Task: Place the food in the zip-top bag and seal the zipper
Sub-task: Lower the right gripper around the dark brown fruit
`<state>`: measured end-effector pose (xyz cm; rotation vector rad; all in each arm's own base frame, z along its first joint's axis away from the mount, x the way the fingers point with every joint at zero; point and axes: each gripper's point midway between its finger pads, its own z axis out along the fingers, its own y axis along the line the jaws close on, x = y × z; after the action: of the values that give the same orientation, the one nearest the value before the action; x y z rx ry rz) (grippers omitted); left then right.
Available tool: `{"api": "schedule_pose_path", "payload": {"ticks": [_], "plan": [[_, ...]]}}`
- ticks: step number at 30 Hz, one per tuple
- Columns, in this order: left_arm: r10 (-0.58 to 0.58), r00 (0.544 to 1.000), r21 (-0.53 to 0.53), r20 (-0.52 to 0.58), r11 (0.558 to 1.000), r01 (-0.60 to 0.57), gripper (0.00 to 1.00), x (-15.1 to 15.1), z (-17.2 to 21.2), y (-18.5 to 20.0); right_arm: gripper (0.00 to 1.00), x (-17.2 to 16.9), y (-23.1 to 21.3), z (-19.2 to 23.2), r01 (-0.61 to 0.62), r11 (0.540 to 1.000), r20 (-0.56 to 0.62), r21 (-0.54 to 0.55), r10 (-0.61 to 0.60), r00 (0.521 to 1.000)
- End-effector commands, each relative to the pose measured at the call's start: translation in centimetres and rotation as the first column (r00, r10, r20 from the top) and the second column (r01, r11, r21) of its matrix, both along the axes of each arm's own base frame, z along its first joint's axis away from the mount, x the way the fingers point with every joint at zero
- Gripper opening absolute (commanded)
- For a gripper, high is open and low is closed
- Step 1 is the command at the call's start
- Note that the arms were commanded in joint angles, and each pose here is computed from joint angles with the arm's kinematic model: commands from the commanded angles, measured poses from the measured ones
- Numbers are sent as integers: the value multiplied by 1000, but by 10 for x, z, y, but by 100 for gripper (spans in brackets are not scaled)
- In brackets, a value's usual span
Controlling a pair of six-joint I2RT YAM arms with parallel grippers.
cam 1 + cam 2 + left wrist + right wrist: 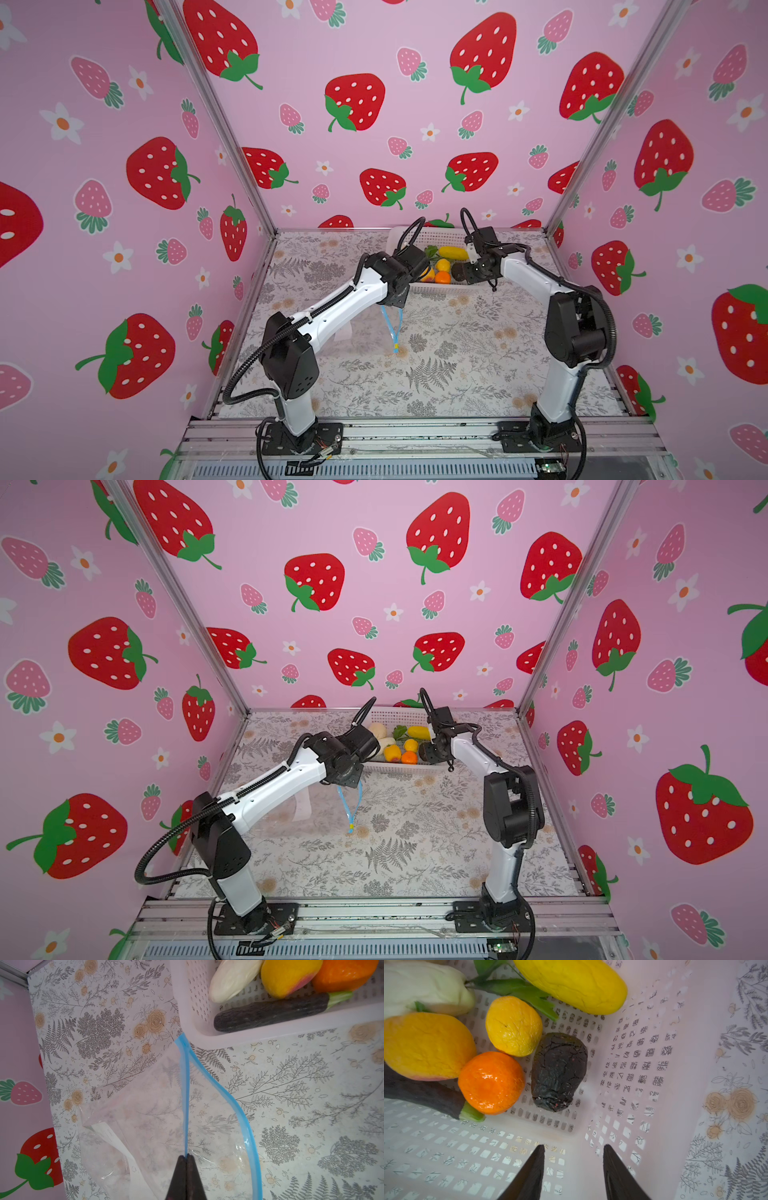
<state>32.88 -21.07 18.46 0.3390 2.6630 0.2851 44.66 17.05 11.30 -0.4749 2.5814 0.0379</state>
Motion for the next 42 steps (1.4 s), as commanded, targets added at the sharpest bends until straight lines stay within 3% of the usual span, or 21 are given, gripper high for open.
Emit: {"api": "schedule_pose_path", "payload": {"ticks": [1, 16, 19, 42], "plan": [[9, 1000, -26, 15, 1000, -9, 0, -2, 11, -5, 50, 19, 13, 14, 14, 997, 50, 72, -17, 999], [-3, 1000, -27, -6, 1000, 2, 0, -2, 4, -14, 51, 53, 30, -14, 20, 996, 24, 85, -22, 999], [-5, 1000, -25, -6, 1000, 5, 0, -2, 4, -15, 58, 57, 32, -20, 21, 996, 20, 82, -23, 1000], [-11, 1000, -23, -8, 1000, 11, 0, 1, 2, -18, 62, 68, 31, -66, 39, 999, -49, 36, -37, 998]]}}
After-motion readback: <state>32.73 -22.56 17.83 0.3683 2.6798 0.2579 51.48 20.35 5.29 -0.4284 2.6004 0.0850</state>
